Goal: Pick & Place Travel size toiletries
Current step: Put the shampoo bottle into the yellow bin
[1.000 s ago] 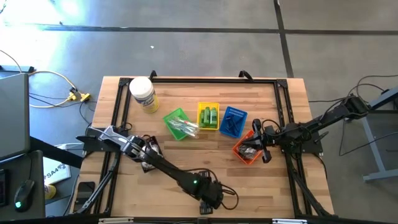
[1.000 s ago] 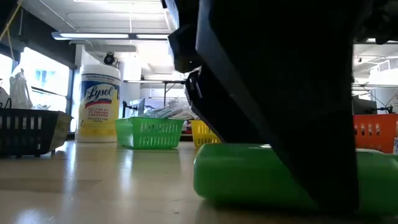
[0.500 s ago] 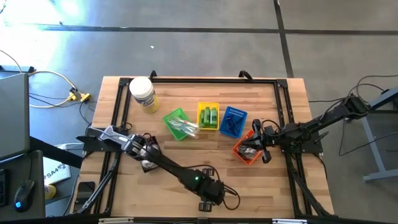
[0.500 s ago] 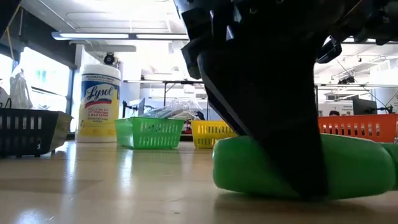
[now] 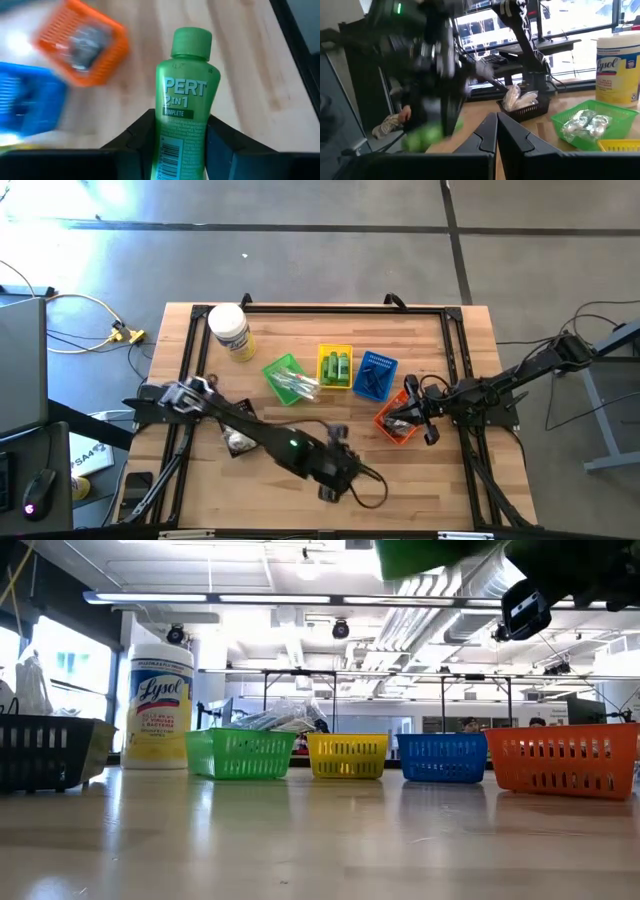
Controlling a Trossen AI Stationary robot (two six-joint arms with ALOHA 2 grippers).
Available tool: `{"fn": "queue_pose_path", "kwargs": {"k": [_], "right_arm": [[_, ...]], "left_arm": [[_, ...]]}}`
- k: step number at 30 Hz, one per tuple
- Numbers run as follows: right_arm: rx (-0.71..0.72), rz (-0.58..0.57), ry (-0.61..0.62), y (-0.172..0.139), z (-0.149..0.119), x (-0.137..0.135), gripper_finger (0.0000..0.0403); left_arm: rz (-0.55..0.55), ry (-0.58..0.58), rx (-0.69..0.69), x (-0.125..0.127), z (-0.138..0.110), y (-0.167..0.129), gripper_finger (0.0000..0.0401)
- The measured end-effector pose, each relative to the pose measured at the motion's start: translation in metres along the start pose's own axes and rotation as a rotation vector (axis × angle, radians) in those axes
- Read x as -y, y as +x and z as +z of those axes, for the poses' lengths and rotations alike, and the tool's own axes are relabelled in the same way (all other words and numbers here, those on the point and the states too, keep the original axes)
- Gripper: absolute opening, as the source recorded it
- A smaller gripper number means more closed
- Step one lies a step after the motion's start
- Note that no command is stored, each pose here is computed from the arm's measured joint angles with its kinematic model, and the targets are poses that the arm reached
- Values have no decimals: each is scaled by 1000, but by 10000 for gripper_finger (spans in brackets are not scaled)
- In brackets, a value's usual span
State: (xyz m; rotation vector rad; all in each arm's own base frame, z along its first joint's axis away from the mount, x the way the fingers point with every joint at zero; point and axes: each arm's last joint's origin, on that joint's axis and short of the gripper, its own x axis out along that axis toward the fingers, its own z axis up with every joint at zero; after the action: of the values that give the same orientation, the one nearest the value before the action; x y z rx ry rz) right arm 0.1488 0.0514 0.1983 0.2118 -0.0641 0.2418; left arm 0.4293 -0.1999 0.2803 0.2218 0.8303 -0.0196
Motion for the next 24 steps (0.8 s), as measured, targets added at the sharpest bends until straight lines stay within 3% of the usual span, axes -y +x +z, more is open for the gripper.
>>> {"fn": "queue_pose_path", "kwargs": {"k": [6, 12, 17, 24], "right_arm": [[2, 1, 0, 0, 0, 0, 3], [4, 0, 0, 0, 0, 0, 3], [21, 2, 2, 0, 2, 0, 3], [18, 0, 1, 0, 2, 0, 3]], "left_arm": [[212, -22, 83, -41, 11, -92, 116], [266, -82, 216, -87, -6, -164, 117], [303, -241, 371, -133, -64, -206, 118], [273, -551, 580, -158, -187, -194, 118]]}}
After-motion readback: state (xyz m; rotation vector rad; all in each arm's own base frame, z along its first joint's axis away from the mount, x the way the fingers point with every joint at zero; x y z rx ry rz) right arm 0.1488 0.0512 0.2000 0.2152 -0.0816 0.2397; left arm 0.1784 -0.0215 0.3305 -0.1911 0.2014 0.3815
